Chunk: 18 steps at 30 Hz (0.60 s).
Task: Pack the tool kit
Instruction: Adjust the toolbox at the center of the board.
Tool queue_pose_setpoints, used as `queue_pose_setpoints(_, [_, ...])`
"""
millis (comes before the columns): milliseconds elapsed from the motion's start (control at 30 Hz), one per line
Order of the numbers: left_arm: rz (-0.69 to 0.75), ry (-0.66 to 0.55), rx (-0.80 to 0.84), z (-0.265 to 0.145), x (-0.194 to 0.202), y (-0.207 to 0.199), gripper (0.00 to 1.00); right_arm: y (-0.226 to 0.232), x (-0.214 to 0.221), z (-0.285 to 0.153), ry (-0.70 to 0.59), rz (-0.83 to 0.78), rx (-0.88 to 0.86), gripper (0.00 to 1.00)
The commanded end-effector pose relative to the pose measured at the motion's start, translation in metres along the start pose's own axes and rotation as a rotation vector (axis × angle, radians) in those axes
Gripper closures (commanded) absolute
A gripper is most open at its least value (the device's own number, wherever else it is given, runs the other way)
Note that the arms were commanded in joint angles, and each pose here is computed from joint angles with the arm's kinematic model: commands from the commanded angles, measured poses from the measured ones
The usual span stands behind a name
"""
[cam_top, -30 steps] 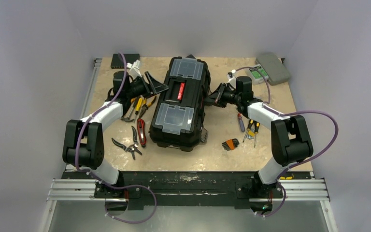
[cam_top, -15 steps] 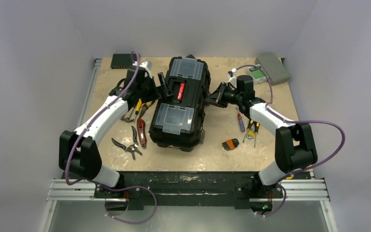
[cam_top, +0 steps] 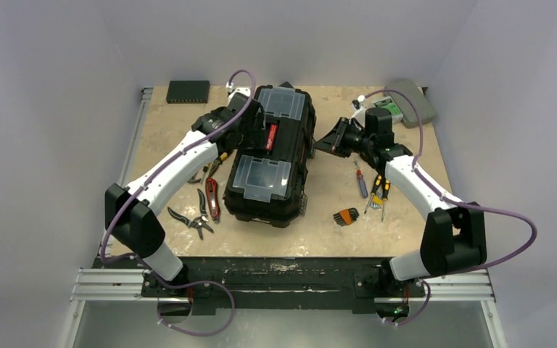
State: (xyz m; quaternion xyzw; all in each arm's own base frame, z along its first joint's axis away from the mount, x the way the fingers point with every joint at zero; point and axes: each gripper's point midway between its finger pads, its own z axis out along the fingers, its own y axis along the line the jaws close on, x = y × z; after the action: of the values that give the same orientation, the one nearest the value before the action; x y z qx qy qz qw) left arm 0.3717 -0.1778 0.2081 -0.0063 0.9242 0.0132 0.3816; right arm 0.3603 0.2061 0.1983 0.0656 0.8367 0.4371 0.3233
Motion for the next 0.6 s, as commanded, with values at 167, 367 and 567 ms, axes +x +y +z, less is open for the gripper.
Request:
queue_pose_setpoints(167, [-0.105,-0.031,0.372,-0.057,-0.002,0.003,0.0,0.093,-0.02,-0.009,-0.069,-0.107,-0.022,0.03])
queue_pose_setpoints(367, [-0.306,-0.013,0.589,-0.057,0.006,0.005,0.0,0.12,-0.022,0.01,-0.111,0.002,0.086,0.01])
queue_pose_setpoints(567, [-0.525,-0.045,0.636,-0.036,0.023,0.021,0.01,0.15,-0.013,0.027,-0.127,0.023,0.137,0.01])
